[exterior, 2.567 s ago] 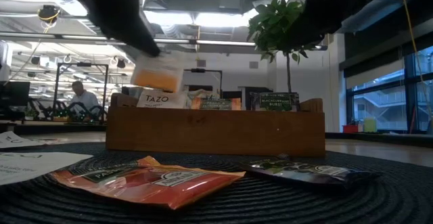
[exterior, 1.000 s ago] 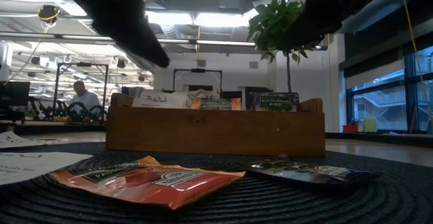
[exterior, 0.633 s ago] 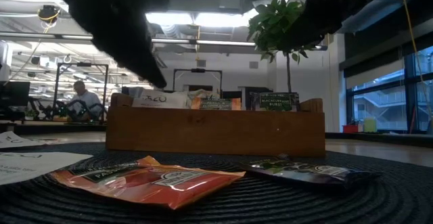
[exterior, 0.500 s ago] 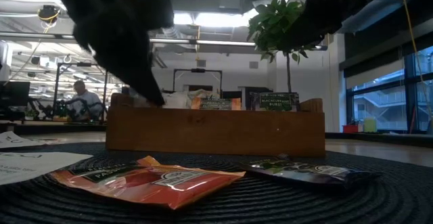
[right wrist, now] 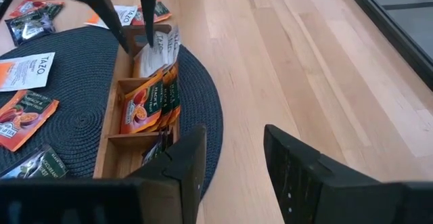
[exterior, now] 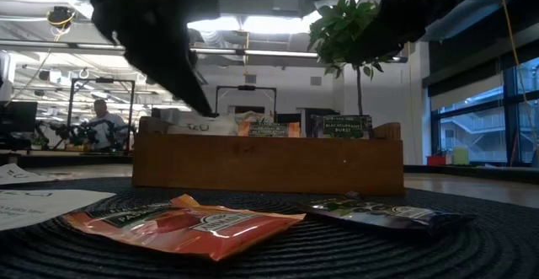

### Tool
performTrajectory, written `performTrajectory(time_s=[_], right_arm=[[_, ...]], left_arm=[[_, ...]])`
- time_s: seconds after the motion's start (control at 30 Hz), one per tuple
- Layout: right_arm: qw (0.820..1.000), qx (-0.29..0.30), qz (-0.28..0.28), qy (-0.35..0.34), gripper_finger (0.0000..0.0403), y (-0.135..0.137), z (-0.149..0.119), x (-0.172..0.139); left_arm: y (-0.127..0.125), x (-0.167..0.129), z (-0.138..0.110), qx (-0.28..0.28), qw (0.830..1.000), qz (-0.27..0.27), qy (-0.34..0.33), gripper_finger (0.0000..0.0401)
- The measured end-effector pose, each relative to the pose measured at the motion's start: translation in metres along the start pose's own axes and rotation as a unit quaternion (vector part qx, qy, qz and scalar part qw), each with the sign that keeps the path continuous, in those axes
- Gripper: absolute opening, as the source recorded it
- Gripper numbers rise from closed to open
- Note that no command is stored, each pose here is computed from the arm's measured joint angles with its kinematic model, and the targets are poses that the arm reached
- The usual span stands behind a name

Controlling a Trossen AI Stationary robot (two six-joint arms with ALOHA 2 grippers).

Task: Pick & Place Tea
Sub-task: Put the white orange tea bag into the left section of the wooden organizer, then put the orange black tea bag into the middle section of the wooden organizer

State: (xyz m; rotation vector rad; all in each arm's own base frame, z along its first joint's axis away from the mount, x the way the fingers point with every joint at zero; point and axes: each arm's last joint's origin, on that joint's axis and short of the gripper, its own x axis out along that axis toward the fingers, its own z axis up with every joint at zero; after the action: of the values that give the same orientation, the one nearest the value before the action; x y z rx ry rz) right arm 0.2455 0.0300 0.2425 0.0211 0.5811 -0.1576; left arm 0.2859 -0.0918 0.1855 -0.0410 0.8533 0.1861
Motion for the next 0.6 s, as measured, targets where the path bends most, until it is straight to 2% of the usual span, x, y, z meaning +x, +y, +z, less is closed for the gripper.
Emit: performTrajectory(time_s=[0.23, 0.4, 0.5, 0.6], right_arm=[[1.000, -0.001, 0.000, 0.001, 0.0151, 0.000, 0.000, 0.000], [1.000, -0.002, 0.000, 0.001, 0.0151, 0.000, 0.000, 0.000], [1.000, -0.002, 0.000, 0.001, 0.0151, 0.000, 0.000, 0.000], [1.000, -0.002, 0.000, 0.001, 0.0151, 0.000, 0.000, 0.000]], left_arm=[[0.006, -0.027, 0.013, -0.009, 0.999, -0.015, -0.048, 0.0127], [0.007, -0.034, 0.014, -0.010, 0.998, -0.018, -0.054, 0.0127], [0.007, -0.035, 0.008, -0.023, 0.999, -0.012, -0.026, 0.0127], [0.013, -0.036, -0.007, -0.078, 0.996, 0.019, 0.043, 0.0127]])
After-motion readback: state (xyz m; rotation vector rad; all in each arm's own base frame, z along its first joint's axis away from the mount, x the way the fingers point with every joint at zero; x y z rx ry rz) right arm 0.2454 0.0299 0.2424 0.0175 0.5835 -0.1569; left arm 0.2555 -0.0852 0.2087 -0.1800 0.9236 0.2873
